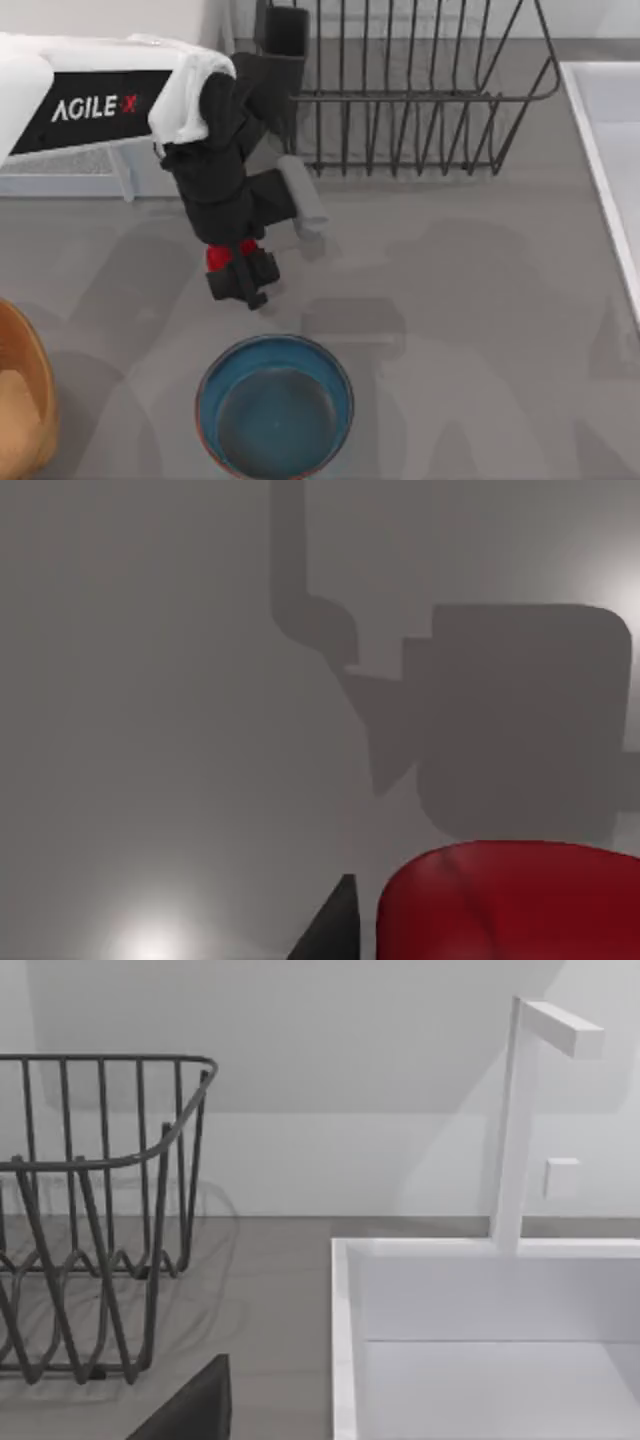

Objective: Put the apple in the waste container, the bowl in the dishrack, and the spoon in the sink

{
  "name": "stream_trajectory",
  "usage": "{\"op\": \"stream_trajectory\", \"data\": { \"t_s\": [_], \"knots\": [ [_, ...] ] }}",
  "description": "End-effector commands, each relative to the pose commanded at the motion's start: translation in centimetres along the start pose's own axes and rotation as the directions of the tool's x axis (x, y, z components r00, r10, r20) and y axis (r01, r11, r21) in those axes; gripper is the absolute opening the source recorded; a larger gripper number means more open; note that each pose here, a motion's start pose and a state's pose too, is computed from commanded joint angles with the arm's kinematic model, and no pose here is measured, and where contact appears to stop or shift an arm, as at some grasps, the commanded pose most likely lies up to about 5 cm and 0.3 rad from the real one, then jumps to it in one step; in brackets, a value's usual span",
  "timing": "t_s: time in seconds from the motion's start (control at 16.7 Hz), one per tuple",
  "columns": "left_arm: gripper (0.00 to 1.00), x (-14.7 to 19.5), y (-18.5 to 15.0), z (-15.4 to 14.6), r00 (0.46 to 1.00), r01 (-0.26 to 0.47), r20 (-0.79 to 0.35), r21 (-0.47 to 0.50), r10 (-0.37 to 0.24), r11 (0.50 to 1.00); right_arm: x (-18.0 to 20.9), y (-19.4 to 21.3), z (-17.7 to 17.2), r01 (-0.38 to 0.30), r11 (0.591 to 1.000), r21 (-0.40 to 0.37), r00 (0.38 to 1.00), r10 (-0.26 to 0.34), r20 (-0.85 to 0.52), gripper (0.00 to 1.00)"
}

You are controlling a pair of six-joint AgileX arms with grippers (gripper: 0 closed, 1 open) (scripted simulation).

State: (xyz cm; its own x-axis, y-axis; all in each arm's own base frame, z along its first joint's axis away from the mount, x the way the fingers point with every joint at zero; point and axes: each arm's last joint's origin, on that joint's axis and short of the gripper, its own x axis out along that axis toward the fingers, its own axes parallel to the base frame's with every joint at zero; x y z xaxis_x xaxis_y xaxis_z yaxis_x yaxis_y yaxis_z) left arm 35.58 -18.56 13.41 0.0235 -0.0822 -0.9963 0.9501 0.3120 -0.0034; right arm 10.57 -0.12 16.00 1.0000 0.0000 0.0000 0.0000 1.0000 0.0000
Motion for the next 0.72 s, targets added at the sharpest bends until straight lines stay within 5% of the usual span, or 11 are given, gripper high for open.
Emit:
{"op": "stream_trajectory", "data": {
  "t_s": [0.36, 0.72],
  "knots": [
    [0.0, -7.1, -0.1, 0.3, 1.0, 0.005, -0.006, -0.008, -0.005, 1.0, 0.0, 0.0, 0.0, 0.0, 1.0, 0.0, 1.0, 0.0, 0.0, 1.0],
    [0.0, -7.8, -0.2, 0.2, 1.0, 0.004, -0.006, -0.008, -0.004, 1.0, 0.0, 0.0, 0.0, 0.0, 1.0, 0.0, 1.0, 0.0, 0.0, 1.0]
  ]
}}
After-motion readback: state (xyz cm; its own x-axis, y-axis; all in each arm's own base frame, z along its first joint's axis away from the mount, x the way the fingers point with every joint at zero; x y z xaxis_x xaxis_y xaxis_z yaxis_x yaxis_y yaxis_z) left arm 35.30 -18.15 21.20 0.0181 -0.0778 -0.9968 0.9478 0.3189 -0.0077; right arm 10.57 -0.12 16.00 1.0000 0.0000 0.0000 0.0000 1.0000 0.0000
